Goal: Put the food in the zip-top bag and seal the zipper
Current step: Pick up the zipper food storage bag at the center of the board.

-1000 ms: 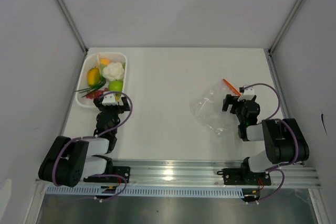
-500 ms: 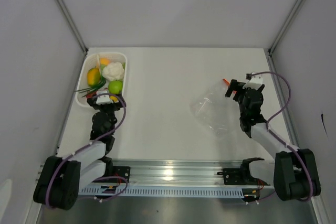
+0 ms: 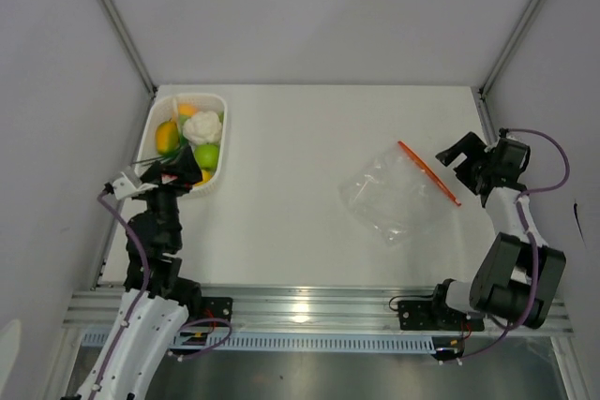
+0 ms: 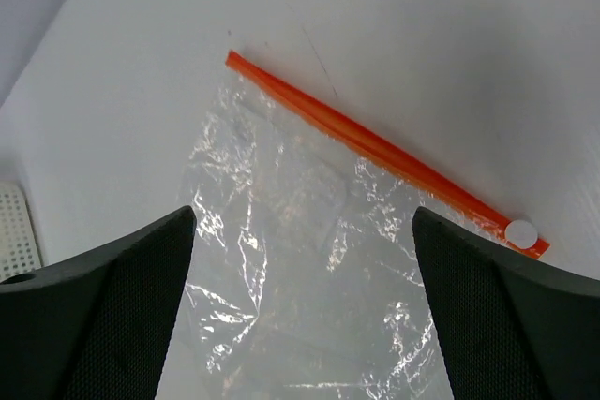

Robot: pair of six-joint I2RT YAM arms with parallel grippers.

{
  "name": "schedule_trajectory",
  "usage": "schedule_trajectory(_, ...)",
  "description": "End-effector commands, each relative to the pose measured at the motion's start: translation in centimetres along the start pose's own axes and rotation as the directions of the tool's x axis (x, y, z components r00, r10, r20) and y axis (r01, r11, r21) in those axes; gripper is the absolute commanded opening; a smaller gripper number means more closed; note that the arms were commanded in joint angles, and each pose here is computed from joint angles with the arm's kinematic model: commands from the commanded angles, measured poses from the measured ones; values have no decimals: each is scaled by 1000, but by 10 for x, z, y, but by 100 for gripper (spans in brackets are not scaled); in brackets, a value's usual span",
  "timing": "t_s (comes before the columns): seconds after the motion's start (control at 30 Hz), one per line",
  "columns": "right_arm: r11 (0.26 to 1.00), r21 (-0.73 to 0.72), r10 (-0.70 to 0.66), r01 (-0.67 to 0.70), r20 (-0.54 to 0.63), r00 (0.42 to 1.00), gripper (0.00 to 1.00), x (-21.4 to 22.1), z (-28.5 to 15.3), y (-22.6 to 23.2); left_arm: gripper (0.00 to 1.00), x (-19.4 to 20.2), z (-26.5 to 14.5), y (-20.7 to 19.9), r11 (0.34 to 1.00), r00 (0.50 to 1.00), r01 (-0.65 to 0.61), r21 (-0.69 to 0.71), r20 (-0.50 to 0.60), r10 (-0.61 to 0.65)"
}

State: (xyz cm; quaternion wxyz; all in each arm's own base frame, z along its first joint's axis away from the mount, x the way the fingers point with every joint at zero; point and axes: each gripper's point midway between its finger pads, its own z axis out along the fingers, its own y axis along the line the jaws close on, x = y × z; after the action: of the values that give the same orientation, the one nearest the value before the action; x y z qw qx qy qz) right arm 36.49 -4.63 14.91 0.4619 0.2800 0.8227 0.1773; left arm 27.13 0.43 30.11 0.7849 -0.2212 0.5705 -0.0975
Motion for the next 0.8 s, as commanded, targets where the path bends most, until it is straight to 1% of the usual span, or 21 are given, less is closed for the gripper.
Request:
schedule_trajectory(0.0, 994, -104, 24, -46, -206, 978, 99, 22, 7, 11, 100, 14, -18, -8, 989, 979, 151, -3, -135, -150)
schedule_trajectory(0.03, 995, -92, 16, -37, -214, 977, 99, 21, 11, 7, 100, 13, -22, -8, 982, 971, 190, -12, -145, -189)
schedule_trajectory(0.07, 996, -84, 11, -31, -228, 974, 98, 21, 19, 3, 99, 12, -26, -10, 982, 967, 190, -16, -170, -190)
schedule_trajectory(0.13, 996, -91, -11, -12, -249, 968, 97, 24, 25, 1, 99, 19, -35, -6, 987, 955, 156, -41, -249, -162)
schedule_trajectory(0.17, 996, -83, -11, -11, -265, 964, 96, 26, 32, -4, 99, 12, -38, -15, 988, 950, 156, -10, -273, -153)
schedule_trajectory(0.2, 997, -82, -15, -7, -268, 963, 95, 26, 35, -6, 100, 23, -44, -11, 992, 937, 123, -21, -327, -123)
schedule_trajectory(0.23, 997, -79, -17, -5, -276, 961, 94, 28, 39, -8, 100, 24, -45, -12, 995, 934, 95, -4, -346, -91)
schedule_trajectory(0.3, 997, -81, -23, -2, -308, 951, 92, 33, 50, -11, 99, 25, -48, -22, 994, 923, 97, 47, -378, -72)
schedule_trajectory(0.33, 995, -95, -60, 30, -325, 944, 90, 38, 54, -8, 99, 25, -50, -24, 994, 919, 88, 64, -390, -56)
schedule_trajectory(0.37, 996, -73, -76, 54, -336, 939, 90, 41, 59, -11, 100, 27, -51, -27, 993, 913, 90, 76, -405, -52)
schedule_trajectory(0.4, 994, -71, -100, 80, -347, 933, 89, 41, 62, -8, 99, 25, -51, -31, 991, 912, 95, 93, -407, -50)
schedule_trajectory(0.43, 993, -62, -112, 96, -369, 922, 89, 47, 68, -11, 99, 24, -53, -41, 984, 907, 112, 141, -420, -43)
schedule_trajectory(0.53, 991, -53, -136, 125, -386, 912, 89, 56, 79, -14, 100, 31, -56, -53, 972, 884, 142, 189, -466, -39)
schedule_trajectory(0.67, 989, -51, -148, 139, -383, 912, 90, 58, 89, -14, 100, 45, -59, -57, 967, 847, 160, 198, -530, -31)
schedule_trajectory(0.7, 987, -56, -161, 151, -381, 910, 89, 58, 91, -11, 100, 52, -58, -55, 971, 833, 164, 176, -552, -41)
schedule_trajectory(0.77, 981, -21, -185, 191, -373, 909, 90, 53, 95, -14, 100, 60, -60, -57, 969, 808, 172, 175, -588, -37)
